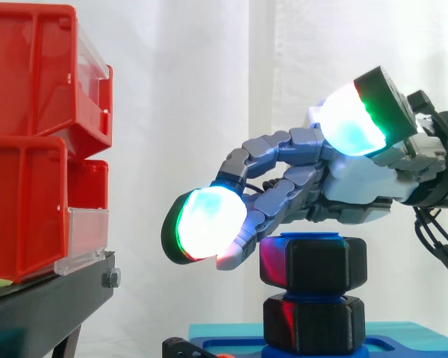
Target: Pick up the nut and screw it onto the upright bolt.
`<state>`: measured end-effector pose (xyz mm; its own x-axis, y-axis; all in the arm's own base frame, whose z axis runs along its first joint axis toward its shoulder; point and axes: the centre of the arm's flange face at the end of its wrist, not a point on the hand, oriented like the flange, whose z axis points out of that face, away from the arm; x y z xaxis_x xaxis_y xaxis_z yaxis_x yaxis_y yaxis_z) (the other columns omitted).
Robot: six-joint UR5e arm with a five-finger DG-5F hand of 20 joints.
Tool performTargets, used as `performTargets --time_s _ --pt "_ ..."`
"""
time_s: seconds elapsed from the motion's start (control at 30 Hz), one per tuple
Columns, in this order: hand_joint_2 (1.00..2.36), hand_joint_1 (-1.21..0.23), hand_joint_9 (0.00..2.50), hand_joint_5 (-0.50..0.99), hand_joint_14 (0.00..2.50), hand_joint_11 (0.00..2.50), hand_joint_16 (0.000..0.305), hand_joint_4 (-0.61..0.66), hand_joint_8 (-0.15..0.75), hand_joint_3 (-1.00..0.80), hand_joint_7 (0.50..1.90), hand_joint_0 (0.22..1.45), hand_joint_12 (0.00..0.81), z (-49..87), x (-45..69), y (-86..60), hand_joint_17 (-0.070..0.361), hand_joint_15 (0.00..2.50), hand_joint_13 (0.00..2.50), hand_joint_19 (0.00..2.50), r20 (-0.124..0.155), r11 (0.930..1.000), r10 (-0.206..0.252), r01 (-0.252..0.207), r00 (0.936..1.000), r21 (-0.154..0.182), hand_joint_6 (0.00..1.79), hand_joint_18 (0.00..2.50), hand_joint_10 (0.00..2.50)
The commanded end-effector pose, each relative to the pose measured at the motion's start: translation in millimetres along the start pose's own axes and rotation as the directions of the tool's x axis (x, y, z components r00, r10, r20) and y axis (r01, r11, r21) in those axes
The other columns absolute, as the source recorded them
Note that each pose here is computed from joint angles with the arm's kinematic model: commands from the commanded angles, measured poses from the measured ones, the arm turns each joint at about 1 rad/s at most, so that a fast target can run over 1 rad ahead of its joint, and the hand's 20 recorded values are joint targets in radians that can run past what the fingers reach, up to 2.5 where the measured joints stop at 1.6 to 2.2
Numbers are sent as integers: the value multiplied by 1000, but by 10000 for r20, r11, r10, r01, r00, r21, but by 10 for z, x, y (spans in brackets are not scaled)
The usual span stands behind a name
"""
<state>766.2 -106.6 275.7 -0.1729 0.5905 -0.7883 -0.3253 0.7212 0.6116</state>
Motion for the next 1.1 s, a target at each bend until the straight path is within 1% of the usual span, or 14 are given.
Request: performTargets --time_s 0.0,0.3,0.5,0.6,0.67,1.07 --pt "1000 -310 555 -155 0 0 30 215 239 -500 733 483 295 -2 22 -3 68 0 269 0 -10 10000 9 -9 10000 20 502 0 0" --pt "1000 -315 560 -150 0 0 30 216 240 -500 749 487 292 -11 37 -5 67 0 279 0 -94 10000 23 -23 10000 29 502 0 0" --pt "1000 -318 571 -150 0 0 30 219 243 -500 753 488 293 -8 30 -3 67 0 285 0 -73 10000 2 -2 10000 32 502 0 0" --pt "1000 -322 648 -146 0 0 30 225 254 -500 752 488 294 -11 36 -6 67 0 341 0 -84 10000 8 -7 10000 41 502 0 0" --pt "1000 -325 649 -145 0 0 30 229 251 -500 759 489 293 -11 37 -5 67 0 359 0 -94 10000 8 -7 10000 29 502 0 0" --pt "1000 -336 691 -124 0 0 26 256 253 -500 894 495 284 -15 41 -7 60 0 408 0 -117 10000 56 -55 9999 69 503 0 0"
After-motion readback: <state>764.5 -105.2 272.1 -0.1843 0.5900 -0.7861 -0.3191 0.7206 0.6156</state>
